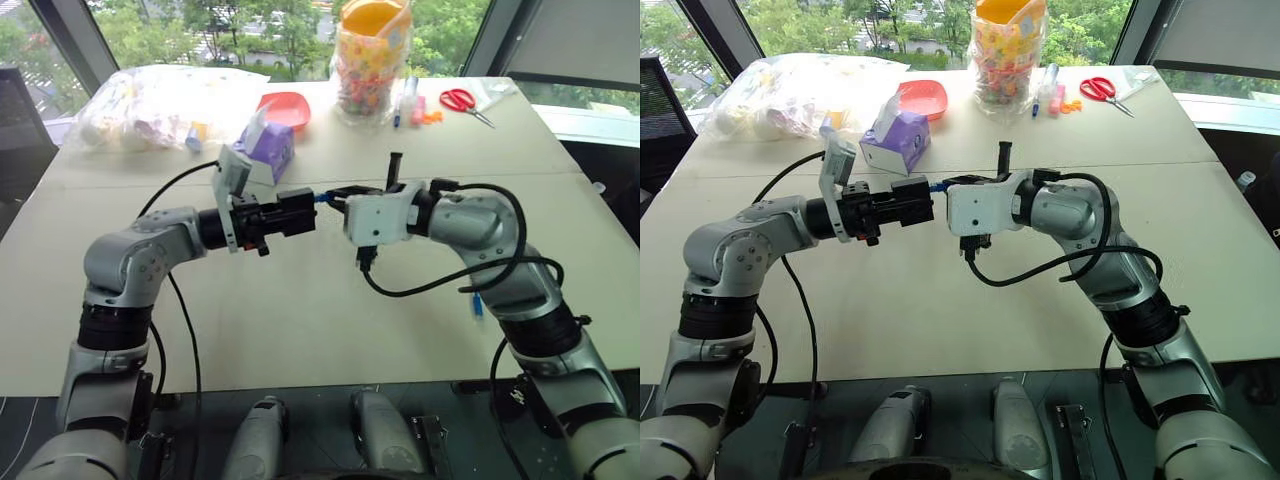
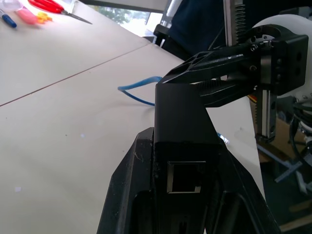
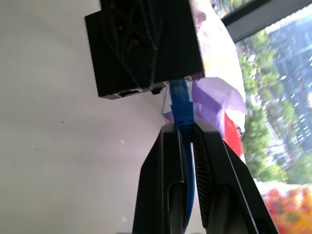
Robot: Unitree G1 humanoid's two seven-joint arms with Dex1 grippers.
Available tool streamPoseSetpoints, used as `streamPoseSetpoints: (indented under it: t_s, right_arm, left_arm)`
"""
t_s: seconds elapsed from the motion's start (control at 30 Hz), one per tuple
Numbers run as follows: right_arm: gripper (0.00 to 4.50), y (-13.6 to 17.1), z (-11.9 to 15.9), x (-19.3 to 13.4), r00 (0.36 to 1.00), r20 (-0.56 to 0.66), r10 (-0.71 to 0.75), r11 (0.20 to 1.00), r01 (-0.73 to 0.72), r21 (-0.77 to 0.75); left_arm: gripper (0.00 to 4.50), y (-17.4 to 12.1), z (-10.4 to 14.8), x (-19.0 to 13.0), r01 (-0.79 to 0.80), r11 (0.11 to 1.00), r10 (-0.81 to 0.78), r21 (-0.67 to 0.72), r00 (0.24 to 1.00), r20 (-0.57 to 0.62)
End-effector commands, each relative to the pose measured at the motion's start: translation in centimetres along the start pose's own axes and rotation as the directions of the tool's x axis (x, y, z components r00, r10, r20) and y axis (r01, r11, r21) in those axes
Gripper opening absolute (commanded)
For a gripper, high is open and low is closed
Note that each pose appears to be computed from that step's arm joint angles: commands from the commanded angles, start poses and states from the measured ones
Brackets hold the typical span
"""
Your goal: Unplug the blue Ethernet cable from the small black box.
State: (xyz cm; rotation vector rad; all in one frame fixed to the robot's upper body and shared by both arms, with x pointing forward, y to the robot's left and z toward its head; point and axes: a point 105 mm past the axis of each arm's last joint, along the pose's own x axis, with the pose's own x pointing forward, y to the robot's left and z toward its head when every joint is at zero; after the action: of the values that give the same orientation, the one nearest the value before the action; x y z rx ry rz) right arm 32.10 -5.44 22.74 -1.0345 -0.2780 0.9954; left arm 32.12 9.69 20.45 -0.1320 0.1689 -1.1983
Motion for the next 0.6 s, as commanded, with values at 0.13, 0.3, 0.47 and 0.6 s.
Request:
streamPoseSetpoints:
  t_s: [0.13, 0.3, 0.47, 0.6]
  right_arm:
    - [2.74, -0.7, 2.5, -2.3, 0.97, 0.191, 0.148, 0.846, -0.225, 0.483]
    - [4.26, -0.9, 3.4, -2.2, 0.942, 0.275, 0.195, 0.675, -0.332, 0.659]
    - [4.26, -0.5, 4.3, -1.5, 0.923, 0.306, 0.234, 0.595, -0.384, 0.706]
    - [4.26, 0.1, 4.5, -1.2, 0.916, 0.295, 0.272, 0.578, -0.401, 0.711]
  left_arm:
    - [0.54, -0.6, 0.4, -2.2, 0.071, 0.993, -0.063, 0.09, 0.994, -0.089]
    - [0.54, -1.5, 0.7, -2.5, 0.145, 0.979, -0.128, 0.141, 0.984, -0.122]
    - [0.54, -2.4, 0.9, -2.5, 0.207, 0.966, -0.187, 0.155, 0.973, -0.135]
    - [0.54, -2.6, 0.9, -2.5, 0.215, 0.963, -0.193, 0.161, 0.971, -0.14]
